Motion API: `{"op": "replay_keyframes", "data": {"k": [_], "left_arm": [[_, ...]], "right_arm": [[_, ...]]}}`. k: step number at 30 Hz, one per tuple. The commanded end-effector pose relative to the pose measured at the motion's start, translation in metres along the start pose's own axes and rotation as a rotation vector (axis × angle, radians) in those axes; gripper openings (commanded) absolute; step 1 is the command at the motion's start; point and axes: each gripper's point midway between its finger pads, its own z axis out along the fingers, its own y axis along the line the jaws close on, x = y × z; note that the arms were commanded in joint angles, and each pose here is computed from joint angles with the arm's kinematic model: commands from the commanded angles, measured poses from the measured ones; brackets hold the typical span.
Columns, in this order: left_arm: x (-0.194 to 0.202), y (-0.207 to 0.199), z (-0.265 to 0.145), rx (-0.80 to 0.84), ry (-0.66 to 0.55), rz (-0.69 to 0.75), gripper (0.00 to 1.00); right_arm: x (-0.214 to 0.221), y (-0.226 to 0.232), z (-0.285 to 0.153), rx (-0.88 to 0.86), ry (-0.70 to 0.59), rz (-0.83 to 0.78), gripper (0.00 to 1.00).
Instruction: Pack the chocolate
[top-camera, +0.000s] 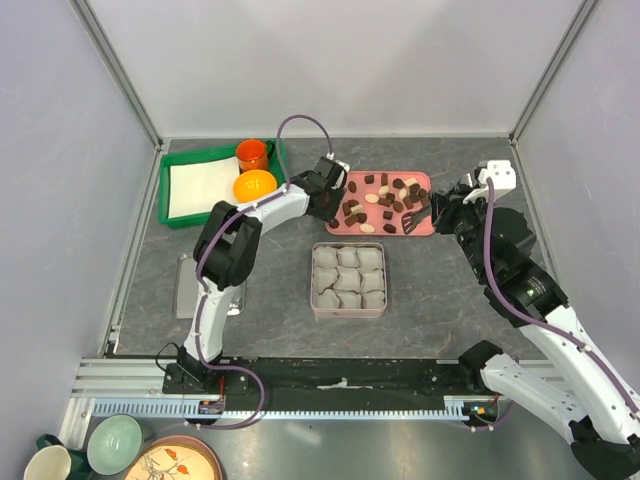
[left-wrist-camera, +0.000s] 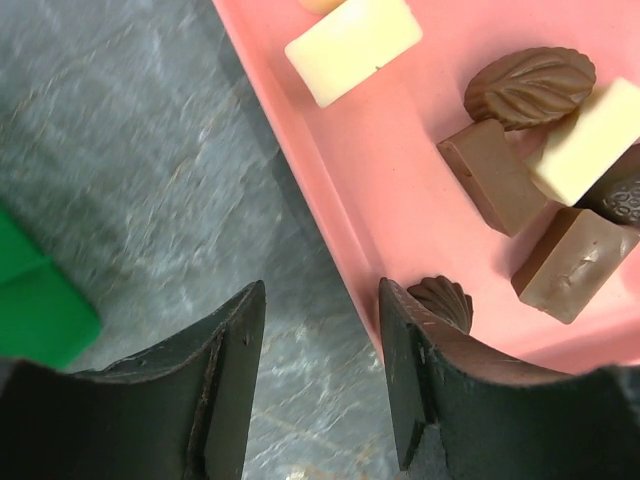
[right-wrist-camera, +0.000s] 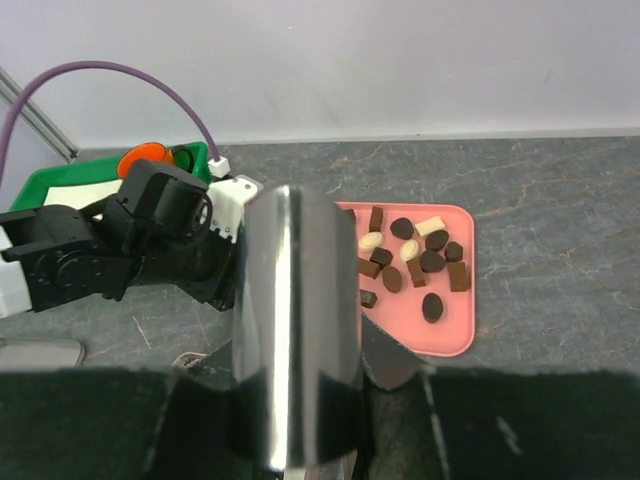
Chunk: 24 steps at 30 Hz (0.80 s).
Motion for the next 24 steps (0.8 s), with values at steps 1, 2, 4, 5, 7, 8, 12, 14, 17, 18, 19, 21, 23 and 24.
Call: {"op": "replay_keyframes", "data": {"k": [1, 2, 4, 5, 7, 8, 12, 14, 17, 18, 19, 21, 23, 24], "left_arm": [[0.040, 0.008, -0.005, -0.018, 0.085, 0.052, 0.56], [0.041, 0.009, -0.007, -0.014, 0.082, 0.044, 0.56], [0.050, 0.011, -0.009, -0.002, 0.094, 0.036, 0.56], [0.049, 0.013, -0.015, -0.004, 0.081, 0.034, 0.55], [0.057, 0.012, -0.015, 0.007, 0.075, 0.045, 0.55], [0.055, 0.011, -0.019, 0.017, 0.060, 0.048, 0.55], [0.069, 0.007, -0.024, 0.075, 0.055, 0.092, 0.44], [0.070, -0.002, -0.028, 0.135, 0.046, 0.098, 0.42], [0.072, -0.005, -0.034, 0.165, 0.043, 0.118, 0.40], [0.073, -0.009, -0.036, 0.190, 0.041, 0.128, 0.40], [0.076, -0.010, -0.039, 0.199, 0.049, 0.131, 0.40], [0.081, -0.010, -0.042, 0.203, 0.060, 0.137, 0.38], [0.083, -0.012, -0.048, 0.221, 0.055, 0.139, 0.36], [0.090, -0.012, -0.049, 0.231, 0.066, 0.150, 0.35]], "right_arm": [[0.001, 0.000, 0.005, 0.007, -0.010, 0.007, 0.02], [0.005, 0.001, 0.006, 0.000, -0.001, 0.004, 0.01], [0.007, 0.002, 0.008, -0.002, 0.003, 0.009, 0.00], [0.009, 0.002, 0.008, -0.001, 0.005, 0.011, 0.00], [0.012, 0.002, 0.009, -0.003, 0.010, 0.014, 0.00], [0.014, 0.003, 0.010, -0.008, 0.016, 0.013, 0.00], [0.021, 0.006, 0.014, -0.021, 0.032, 0.016, 0.00], [0.023, 0.009, 0.017, -0.033, 0.041, 0.021, 0.00], [0.026, 0.016, 0.021, -0.059, 0.061, 0.019, 0.00], [0.026, 0.017, 0.022, -0.064, 0.065, 0.020, 0.00], [0.025, 0.020, 0.022, -0.077, 0.066, 0.021, 0.00], [0.024, 0.022, 0.022, -0.083, 0.068, 0.027, 0.00], [0.023, 0.025, 0.022, -0.096, 0.070, 0.031, 0.00], [0.023, 0.025, 0.021, -0.097, 0.072, 0.030, 0.00]]}}
